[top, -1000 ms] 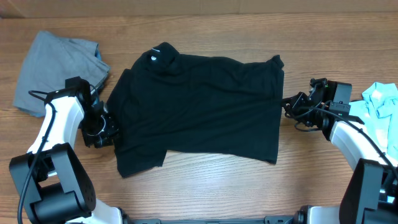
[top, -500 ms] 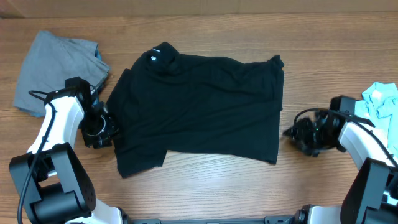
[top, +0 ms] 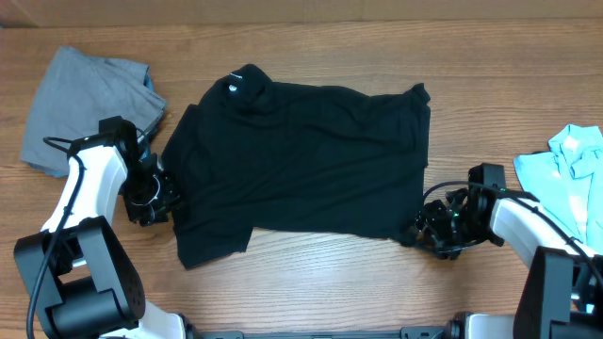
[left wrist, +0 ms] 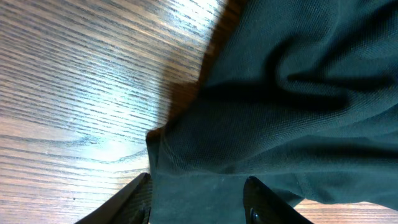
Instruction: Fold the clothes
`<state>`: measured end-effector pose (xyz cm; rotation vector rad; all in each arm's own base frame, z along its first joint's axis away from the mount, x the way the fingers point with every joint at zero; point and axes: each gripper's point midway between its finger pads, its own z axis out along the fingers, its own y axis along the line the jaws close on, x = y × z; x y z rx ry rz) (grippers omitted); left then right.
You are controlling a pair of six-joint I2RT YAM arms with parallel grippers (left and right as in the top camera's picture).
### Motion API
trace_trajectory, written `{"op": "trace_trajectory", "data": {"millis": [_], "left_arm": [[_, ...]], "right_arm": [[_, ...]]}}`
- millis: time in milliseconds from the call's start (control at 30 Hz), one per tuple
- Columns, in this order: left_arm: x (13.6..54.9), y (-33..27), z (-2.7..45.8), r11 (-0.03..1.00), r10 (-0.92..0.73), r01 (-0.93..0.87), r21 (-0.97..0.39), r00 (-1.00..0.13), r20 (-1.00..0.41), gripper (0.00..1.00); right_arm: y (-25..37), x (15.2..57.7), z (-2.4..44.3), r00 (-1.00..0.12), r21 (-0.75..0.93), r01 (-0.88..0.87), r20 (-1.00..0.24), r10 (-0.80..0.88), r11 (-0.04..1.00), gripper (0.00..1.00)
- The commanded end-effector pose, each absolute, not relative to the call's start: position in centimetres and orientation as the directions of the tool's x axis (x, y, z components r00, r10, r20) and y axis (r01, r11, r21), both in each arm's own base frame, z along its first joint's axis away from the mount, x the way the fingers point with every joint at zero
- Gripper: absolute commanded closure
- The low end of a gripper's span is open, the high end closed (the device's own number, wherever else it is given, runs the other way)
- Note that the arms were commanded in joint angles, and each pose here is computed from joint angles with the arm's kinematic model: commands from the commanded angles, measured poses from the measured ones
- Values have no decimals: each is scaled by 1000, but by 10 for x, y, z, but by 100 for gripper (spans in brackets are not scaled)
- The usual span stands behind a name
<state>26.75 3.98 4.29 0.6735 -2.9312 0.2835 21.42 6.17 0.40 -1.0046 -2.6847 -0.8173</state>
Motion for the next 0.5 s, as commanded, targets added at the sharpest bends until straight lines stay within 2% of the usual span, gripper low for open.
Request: {"op": "trace_trajectory", "data": {"millis": [0,67,200,367,467], "left_arm": [[273,37,46,891,-398,-419,-177,-906,142,49],[273,37,46,890,-398,-419,-180,-906,143,48],[272,36,46,891,-394,-417,-179,-907,149,48],[273,36,46,891,-394,-416,-182,-907,146,48],[278,29,47,890,-376,-397,-226,-917,134,47]], "right_arm": [[62,199,-14,-749,381,663,345,566,645,81],[56,201,-13,-746,363,666,335,576,652,96],[26,206,0,-704,253,709,305,641,658,96],[-32,202,23,-646,38,756,204,736,653,96],[-45,196,26,-624,-7,771,192,758,636,96]]}}
